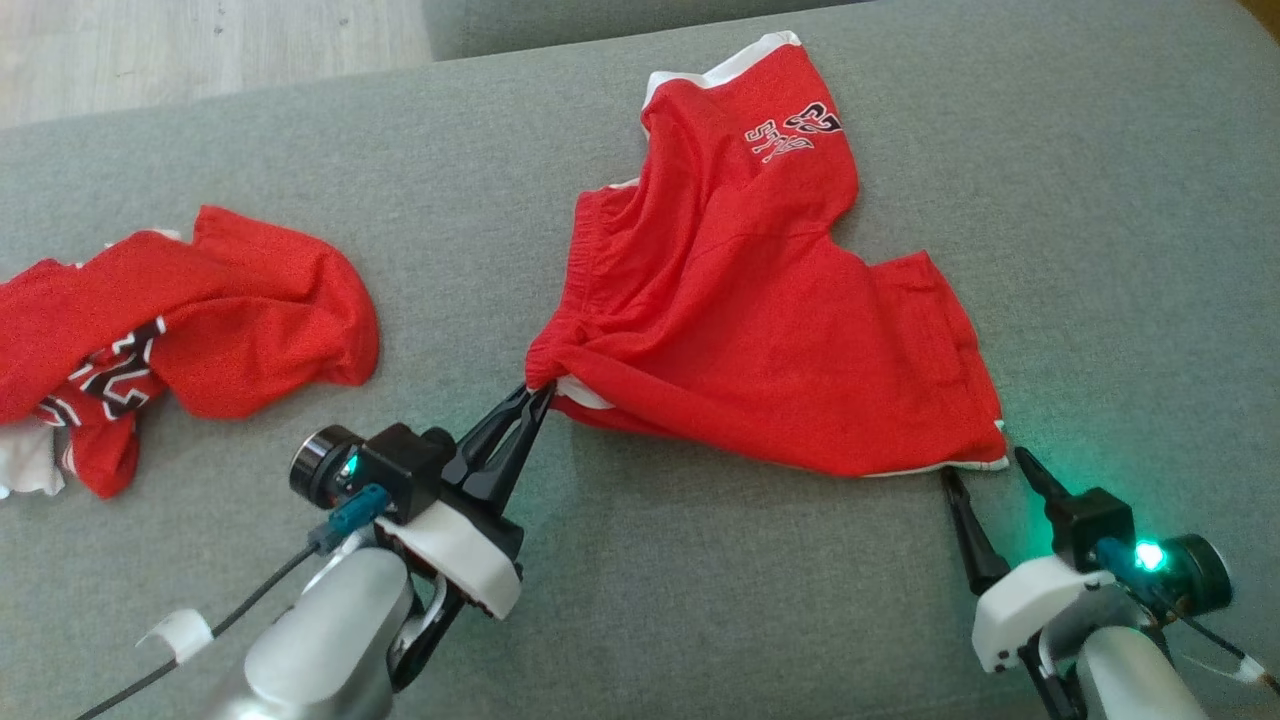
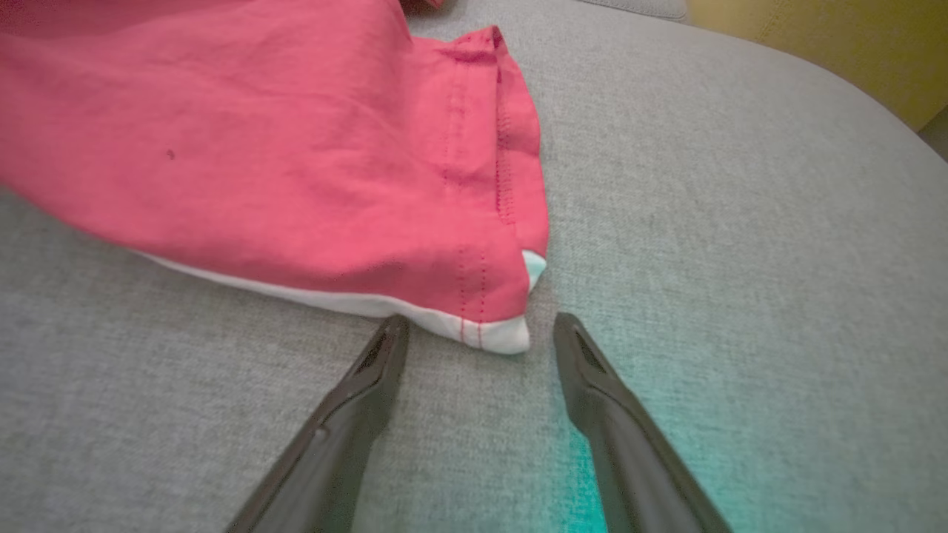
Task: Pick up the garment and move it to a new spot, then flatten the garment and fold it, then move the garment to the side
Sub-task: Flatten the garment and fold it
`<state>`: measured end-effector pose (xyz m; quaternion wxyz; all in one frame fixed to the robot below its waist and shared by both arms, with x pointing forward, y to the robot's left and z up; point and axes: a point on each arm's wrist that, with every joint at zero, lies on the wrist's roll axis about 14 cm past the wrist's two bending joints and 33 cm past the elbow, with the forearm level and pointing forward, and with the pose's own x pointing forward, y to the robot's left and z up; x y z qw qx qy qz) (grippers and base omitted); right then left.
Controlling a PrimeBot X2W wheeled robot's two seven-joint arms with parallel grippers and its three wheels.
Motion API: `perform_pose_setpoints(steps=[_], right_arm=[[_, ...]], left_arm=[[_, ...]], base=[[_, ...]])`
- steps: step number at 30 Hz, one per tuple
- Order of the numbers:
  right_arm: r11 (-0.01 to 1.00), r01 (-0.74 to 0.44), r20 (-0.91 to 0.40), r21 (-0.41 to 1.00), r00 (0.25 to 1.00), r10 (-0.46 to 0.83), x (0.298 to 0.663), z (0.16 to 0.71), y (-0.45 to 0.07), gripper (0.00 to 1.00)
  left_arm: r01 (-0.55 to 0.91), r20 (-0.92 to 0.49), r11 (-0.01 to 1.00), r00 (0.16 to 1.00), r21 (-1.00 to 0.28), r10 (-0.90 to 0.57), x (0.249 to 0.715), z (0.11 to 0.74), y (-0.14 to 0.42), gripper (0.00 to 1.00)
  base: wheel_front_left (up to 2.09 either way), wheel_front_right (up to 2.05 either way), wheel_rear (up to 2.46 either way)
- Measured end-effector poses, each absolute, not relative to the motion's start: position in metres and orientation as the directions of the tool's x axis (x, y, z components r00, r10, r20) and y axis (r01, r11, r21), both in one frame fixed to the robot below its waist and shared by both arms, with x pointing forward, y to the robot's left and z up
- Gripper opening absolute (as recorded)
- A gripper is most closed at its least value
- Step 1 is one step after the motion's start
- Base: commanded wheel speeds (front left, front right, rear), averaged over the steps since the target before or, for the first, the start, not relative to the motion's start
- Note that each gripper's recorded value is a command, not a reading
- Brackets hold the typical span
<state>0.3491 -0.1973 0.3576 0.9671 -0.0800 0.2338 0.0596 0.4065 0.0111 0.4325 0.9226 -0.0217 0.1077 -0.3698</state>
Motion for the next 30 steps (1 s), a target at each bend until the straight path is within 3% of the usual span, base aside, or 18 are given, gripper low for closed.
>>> perform_pose_setpoints(steps=[5,6,7,8,9,19,30], right_arm=[[0.980,-0.155,-0.469,-0.128,0.880,0.078,0.352,0.357,-0.197,0.98],[0.979,-0.157,-0.470,-0.128,0.879,0.080,0.352,0.356,-0.197,0.84],[0.979,-0.162,-0.471,-0.126,0.878,0.085,0.353,0.356,-0.195,0.49],[0.978,-0.168,-0.470,-0.125,0.878,0.091,0.354,0.356,-0.193,0.36],[0.977,-0.174,-0.468,-0.125,0.878,0.096,0.356,0.357,-0.191,0.00],[0.980,-0.162,-0.427,-0.116,0.899,0.098,0.360,0.367,-0.191,0.00],[0.991,-0.125,-0.095,-0.058,0.988,0.119,0.400,0.465,-0.187,0.00]], left_arm=[[0.681,-0.184,0.723,0.700,-0.119,-0.690,0.406,0.432,0.010,0.00],[0.680,-0.184,0.723,0.700,-0.119,-0.690,0.406,0.432,0.010,0.00],[0.680,-0.184,0.723,0.700,-0.119,-0.689,0.406,0.431,0.010,0.00],[0.680,-0.185,0.723,0.701,-0.119,-0.689,0.406,0.431,0.010,0.00],[0.680,-0.187,0.724,0.701,-0.119,-0.688,0.406,0.431,0.010,0.00],[0.679,-0.190,0.726,0.703,-0.108,-0.685,0.406,0.432,0.013,0.00],[0.669,-0.165,0.741,0.726,-0.051,-0.667,0.414,0.450,0.028,0.00]], base=[[0.00,0.00,0.00],[0.00,0.00,0.00],[0.00,0.00,0.00],[0.00,0.00,0.00],[0.00,0.00,0.00],[0.00,0.00,0.00],[0.00,0.00,0.00]])
